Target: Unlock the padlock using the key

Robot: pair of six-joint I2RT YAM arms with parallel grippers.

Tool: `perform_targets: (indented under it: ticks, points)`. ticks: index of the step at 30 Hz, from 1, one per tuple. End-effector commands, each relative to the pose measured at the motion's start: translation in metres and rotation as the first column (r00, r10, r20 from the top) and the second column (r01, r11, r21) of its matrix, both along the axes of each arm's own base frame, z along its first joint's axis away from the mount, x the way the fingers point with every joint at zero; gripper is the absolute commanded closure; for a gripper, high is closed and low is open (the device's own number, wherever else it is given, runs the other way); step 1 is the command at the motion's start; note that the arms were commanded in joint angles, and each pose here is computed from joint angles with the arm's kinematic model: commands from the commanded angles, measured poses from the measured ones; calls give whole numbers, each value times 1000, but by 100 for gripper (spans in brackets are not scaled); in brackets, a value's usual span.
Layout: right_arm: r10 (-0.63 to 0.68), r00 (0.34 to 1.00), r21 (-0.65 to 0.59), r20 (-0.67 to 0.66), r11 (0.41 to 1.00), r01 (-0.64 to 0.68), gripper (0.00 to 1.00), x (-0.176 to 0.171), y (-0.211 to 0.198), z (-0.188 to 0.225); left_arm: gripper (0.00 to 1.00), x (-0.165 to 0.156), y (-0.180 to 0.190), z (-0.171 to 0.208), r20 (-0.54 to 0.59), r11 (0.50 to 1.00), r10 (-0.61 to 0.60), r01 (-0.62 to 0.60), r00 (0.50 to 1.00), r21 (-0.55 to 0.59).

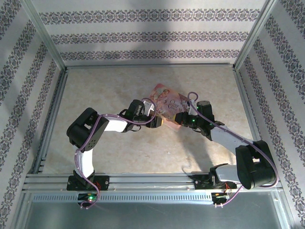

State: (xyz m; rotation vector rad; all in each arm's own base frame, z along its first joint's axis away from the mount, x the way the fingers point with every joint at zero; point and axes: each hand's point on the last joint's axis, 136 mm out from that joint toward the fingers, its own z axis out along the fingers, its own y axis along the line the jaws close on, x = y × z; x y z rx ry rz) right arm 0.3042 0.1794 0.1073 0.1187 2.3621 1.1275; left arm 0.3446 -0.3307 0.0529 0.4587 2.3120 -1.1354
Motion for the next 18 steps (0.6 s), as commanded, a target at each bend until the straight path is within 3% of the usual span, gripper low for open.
perform_targets:
  ticks: [1, 11, 18]
  points:
    - [-8, 992, -80, -124, 997, -2, 100, -20, -6, -33, 48, 0, -21, 15, 48, 997, -41, 44, 998, -55]
    - [1, 992, -83, -124, 996, -11, 100, -18, -1, -32, 52, 3, -22, 16, 44, 997, -10, 13, 999, -70]
    - [9, 993, -82, -118, 996, -19, 100, -16, 2, -29, 61, 6, -22, 16, 39, 997, 28, -25, 999, -79]
